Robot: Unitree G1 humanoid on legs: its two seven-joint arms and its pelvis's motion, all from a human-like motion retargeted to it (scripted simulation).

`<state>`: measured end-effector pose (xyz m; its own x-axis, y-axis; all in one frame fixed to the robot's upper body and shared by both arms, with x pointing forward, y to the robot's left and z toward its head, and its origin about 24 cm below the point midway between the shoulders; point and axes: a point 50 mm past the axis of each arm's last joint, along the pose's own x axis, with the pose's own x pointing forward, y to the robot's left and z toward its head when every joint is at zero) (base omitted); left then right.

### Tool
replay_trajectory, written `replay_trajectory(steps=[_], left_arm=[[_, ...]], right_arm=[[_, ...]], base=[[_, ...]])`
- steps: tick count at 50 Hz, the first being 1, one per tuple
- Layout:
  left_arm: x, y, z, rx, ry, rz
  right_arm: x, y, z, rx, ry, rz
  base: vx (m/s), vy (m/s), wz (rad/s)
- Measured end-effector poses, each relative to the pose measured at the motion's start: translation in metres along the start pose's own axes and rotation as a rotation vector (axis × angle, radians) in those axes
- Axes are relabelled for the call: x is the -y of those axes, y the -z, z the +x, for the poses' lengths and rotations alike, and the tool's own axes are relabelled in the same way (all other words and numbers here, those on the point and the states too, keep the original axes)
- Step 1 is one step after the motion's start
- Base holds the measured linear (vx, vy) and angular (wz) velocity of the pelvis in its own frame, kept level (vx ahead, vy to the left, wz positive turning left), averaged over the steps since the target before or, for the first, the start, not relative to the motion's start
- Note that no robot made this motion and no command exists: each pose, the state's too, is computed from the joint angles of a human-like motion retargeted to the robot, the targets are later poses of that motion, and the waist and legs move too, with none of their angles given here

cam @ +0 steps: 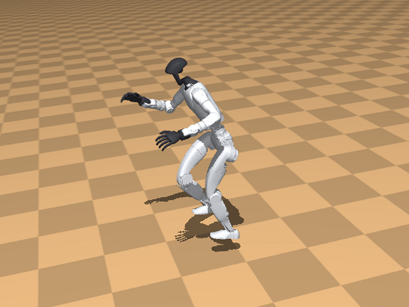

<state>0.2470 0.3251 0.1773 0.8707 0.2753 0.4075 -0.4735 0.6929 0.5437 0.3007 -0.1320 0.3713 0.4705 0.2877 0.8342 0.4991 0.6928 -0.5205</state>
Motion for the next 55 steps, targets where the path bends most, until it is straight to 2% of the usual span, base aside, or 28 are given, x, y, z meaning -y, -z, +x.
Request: replay_trajectory(steps=[5,13,17,22,25,31,40,47,50,55], left_arm=[[0.049,0.076,-0.056,-0.385,0.27,-0.035],[0.118,0.154,-0.163,-0.901,0.748,0.017],[0.131,0.172,-0.21,-1.096,0.935,0.05],[0.13,0.182,-0.243,-1.251,1.026,0.065],[0.131,0.184,-0.248,-1.286,1.029,0.057],[0.134,0.185,-0.241,-1.277,0.969,0.04],[0.149,0.175,-0.202,-1.119,0.848,0.011],[0.164,0.165,-0.19,-1.062,0.807,-0.069],[0.169,0.162,-0.19,-1.06,0.818,-0.093],[0.176,0.163,-0.231,-1.155,0.897,-0.123]], right_arm=[[-0.018,-0.001,0.02,-0.045,-0.112,0.019],[-0.013,0.03,0.004,-0.184,-0.226,-0.062],[-0.006,0.057,-0.024,-0.292,-0.284,-0.123],[-0.001,0.08,-0.062,-0.382,-0.373,-0.161],[-0.025,0.063,-0.075,-0.308,-0.476,-0.103],[-0.07,0.085,-0.168,-0.502,-0.734,0.043],[-0.086,0.12,-0.376,-1.181,-1.022,0.146],[-0.069,0.089,-0.505,-1.712,-1.105,0.186],[-0.064,0.069,-0.54,-1.886,-1.108,0.218],[-0.062,0.04,-0.571,-2.079,-1.094,0.288]], base=[[0.11,-0.04,0.62],[0.08,-0.07,0.78],[0.08,-0.09,0.99],[0.07,-0.06,0.96],[0.07,-0.02,0.95],[0.07,0.01,0.97],[0.06,0.02,0.84],[0.03,0.0,0.6],[0.01,-0.01,0.48],[0.0,0.0,0.35]])
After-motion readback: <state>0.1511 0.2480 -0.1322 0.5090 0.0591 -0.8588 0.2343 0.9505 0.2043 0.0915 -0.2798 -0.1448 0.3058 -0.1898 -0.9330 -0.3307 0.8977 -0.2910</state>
